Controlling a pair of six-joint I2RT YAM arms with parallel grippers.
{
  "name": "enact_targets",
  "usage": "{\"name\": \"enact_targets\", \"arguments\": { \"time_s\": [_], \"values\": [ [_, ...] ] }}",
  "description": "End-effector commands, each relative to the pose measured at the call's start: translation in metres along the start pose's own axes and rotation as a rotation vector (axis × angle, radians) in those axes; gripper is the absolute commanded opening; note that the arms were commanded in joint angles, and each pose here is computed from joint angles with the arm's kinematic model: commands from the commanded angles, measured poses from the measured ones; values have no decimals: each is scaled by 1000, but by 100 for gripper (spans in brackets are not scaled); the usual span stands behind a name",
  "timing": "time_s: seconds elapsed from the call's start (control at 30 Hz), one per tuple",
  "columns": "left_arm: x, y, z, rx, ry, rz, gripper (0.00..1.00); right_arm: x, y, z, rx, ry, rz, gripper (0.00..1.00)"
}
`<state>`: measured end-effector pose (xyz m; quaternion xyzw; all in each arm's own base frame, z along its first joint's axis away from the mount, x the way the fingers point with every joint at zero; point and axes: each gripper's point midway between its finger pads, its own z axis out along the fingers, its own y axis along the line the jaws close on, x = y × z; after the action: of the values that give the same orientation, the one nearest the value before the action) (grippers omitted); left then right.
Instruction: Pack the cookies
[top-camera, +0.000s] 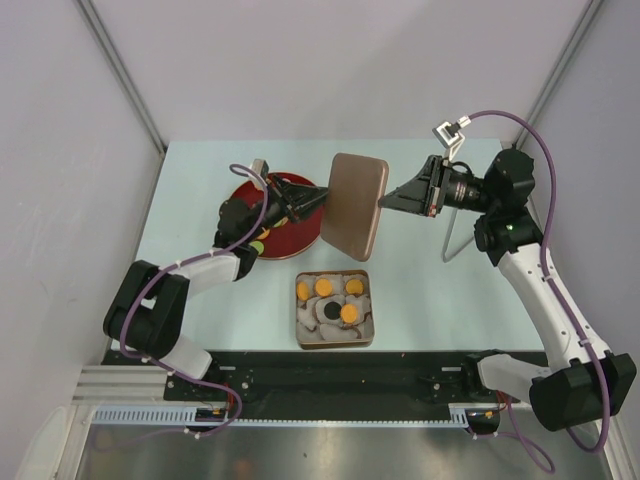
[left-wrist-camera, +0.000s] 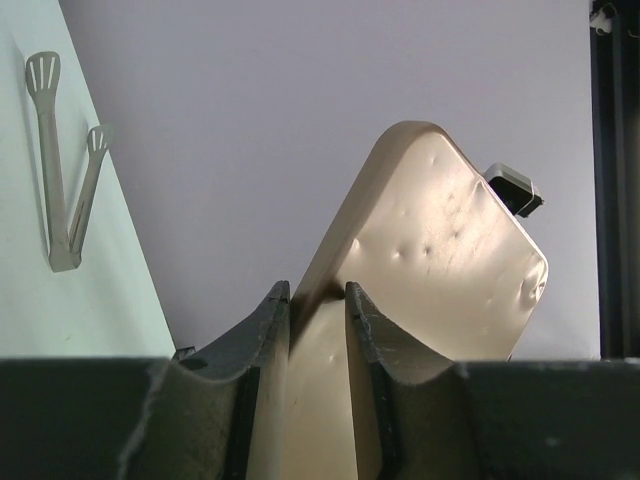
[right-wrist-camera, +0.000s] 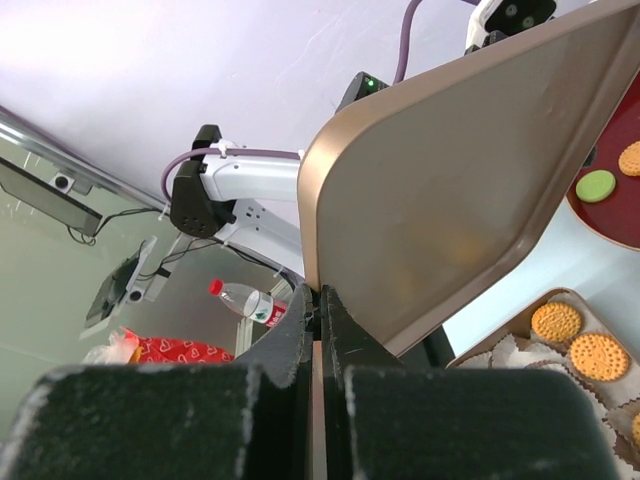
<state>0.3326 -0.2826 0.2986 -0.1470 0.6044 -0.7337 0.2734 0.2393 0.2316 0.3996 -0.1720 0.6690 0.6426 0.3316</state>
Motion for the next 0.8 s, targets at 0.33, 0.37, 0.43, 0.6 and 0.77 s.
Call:
{"name": "enact_targets", "arguments": {
  "time_s": [0.33,0.37,0.43,0.6,0.77],
  "values": [
    [49,-121,-30,552,194,278,53,-24,-33,2,85,-126,86,0],
    [46,-114,-26,536,191,261,54,-26,-29,3,72,-132,83,0],
    [44,-107,-23,523,192,251,56,-29,-27,2,64,-139,82,0],
    [38,-89,-14,489,193,236,65,-37,-19,-1,39,-164,78,0],
    [32,-66,-3,444,203,197,69,-51,-6,-5,-11,-203,62,0]
  ]
}}
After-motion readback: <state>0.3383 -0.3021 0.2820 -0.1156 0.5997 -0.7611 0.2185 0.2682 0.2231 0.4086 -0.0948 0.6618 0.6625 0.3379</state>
